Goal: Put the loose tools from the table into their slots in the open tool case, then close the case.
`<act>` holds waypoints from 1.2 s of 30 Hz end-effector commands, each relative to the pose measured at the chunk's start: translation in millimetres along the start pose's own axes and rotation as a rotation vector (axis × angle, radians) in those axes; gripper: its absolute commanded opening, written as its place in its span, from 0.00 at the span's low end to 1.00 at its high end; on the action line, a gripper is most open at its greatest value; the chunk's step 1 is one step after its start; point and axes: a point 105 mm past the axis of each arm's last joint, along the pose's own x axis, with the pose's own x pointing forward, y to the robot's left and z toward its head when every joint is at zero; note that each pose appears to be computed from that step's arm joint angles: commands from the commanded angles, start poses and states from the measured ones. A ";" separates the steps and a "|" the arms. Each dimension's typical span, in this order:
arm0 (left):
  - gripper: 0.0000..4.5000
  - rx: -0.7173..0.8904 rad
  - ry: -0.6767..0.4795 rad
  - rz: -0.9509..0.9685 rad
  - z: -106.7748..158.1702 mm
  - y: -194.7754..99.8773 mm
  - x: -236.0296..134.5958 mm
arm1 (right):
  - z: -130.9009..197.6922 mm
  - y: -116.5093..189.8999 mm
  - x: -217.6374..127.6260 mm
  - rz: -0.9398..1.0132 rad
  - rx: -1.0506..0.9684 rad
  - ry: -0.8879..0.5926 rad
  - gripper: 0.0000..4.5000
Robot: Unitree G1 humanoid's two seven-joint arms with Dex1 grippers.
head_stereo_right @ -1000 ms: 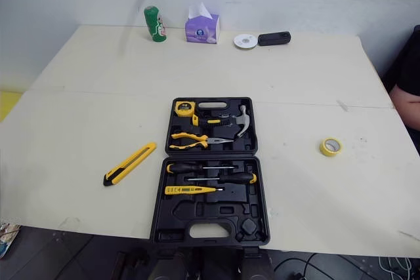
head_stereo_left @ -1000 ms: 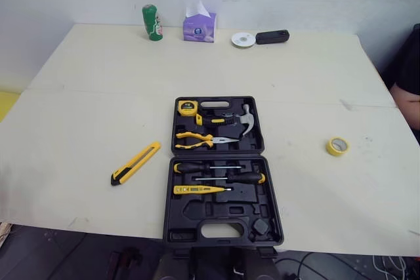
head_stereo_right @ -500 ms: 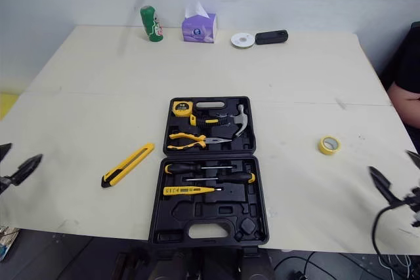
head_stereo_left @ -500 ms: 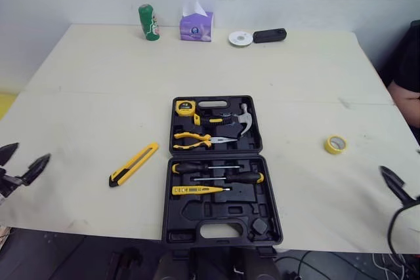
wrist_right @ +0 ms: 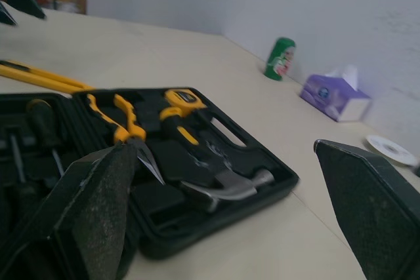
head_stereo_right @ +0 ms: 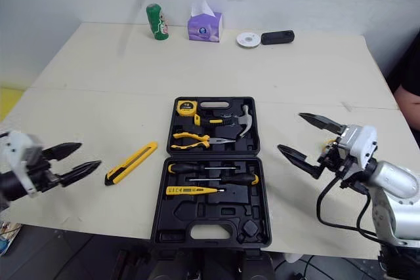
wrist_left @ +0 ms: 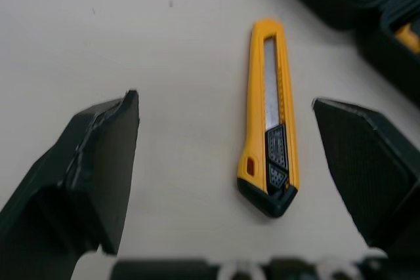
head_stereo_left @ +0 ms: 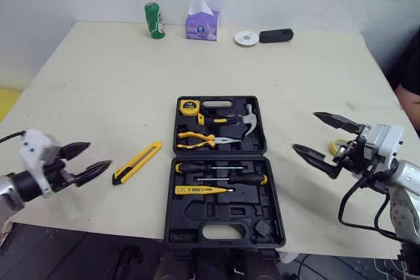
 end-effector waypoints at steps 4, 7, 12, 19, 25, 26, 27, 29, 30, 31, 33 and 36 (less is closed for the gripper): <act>0.99 0.021 0.107 -0.029 2.4 -20.2 27.2 | 20.7 31.5 21.4 0.204 0.037 -0.084 1.00; 0.99 0.020 0.133 -0.014 -0.3 -20.7 38.6 | 23.5 39.1 25.5 0.242 0.044 -0.095 1.00; 0.99 0.073 0.207 0.004 -9.4 -15.2 50.2 | 25.0 48.4 28.5 0.282 0.061 -0.091 1.00; 0.99 0.064 0.260 -0.029 -24.8 -17.3 62.4 | 20.8 53.4 26.1 0.286 0.043 -0.063 1.00; 0.90 0.054 0.294 -0.053 -39.2 -22.0 67.5 | 17.8 49.2 22.2 0.246 0.023 -0.045 1.00; 0.85 0.040 0.300 -0.067 -41.8 -24.6 68.5 | 17.5 46.1 21.8 0.231 0.014 -0.043 1.00; 0.76 0.020 0.307 -0.081 -44.4 -27.2 69.0 | 17.5 43.6 21.6 0.221 0.006 -0.041 1.00; 0.57 -0.017 0.325 -0.100 -50.2 -30.6 68.7 | 18.1 41.3 21.9 0.213 -0.002 -0.041 1.00; 0.49 -0.018 0.345 -0.105 -54.6 -31.2 67.6 | 18.6 40.9 22.3 0.212 -0.004 -0.042 1.00; 0.39 -0.014 0.365 -0.104 -58.7 -30.4 66.4 | 19.0 40.9 22.6 0.213 -0.004 -0.043 1.00; 0.28 -0.007 0.379 -0.095 -61.1 -28.5 65.7 | 19.3 41.1 22.7 0.213 -0.004 -0.043 1.00; 0.28 0.000 0.364 -0.090 -57.7 -26.9 66.4 | 19.3 41.2 22.7 0.212 -0.005 -0.041 1.00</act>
